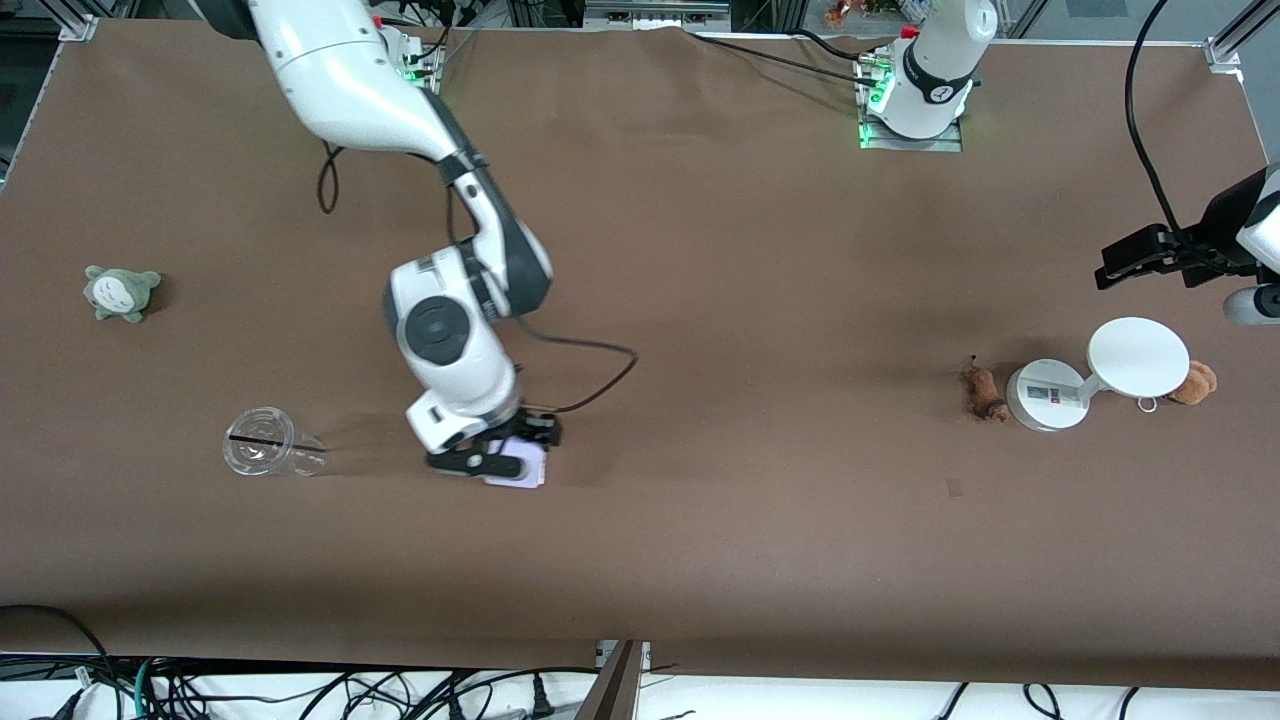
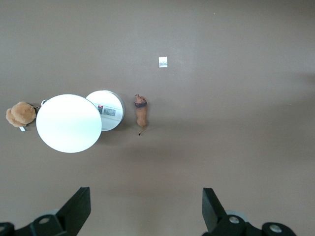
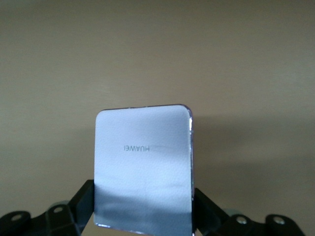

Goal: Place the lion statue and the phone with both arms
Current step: 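Carry the phone with the right gripper and lower it beside the glass cup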

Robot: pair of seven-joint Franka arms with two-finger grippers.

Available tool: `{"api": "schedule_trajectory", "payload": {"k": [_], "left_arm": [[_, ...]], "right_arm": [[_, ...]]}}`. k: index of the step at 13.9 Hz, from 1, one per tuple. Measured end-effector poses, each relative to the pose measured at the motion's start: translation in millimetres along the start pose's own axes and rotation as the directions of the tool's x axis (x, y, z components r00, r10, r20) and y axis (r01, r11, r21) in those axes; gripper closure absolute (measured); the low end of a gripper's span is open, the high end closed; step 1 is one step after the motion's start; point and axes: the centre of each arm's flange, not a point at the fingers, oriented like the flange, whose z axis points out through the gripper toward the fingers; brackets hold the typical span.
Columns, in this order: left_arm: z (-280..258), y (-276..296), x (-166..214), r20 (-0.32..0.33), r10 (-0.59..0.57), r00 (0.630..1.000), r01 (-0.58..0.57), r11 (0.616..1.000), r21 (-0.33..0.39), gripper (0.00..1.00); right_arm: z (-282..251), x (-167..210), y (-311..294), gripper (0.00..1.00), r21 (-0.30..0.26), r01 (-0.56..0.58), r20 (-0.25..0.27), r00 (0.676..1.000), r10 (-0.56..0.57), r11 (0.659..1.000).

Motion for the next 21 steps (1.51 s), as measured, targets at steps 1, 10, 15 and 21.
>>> {"api": "schedule_trajectory", "payload": {"k": [1, 10, 15, 21], "left_arm": [[0, 0, 0, 0.0, 0.0, 1.0, 0.0, 1.0, 0.0, 0.0], [0, -2, 0, 0.0, -0.004, 1.0, 0.004, 1.0, 0.0, 0.0], [0, -2, 0, 0.0, -0.004, 1.0, 0.004, 1.0, 0.0, 0.0], [0, -2, 0, 0.0, -0.004, 1.0, 0.004, 1.0, 0.0, 0.0]], "right_arm": [[5, 5, 22, 0.17, 0.006, 0.012, 0.02, 1.0, -0.012, 1.0], [48, 25, 189, 0.17, 0.112, -0.062, 0.108, 0.993, 0.05, 0.992], [77, 12, 187, 0.17, 0.106, -0.064, 0.089, 0.994, 0.055, 0.992], [83, 3, 190, 0.0, 0.107, -0.006, 0.111, 0.994, -0.006, 0.994]]}}
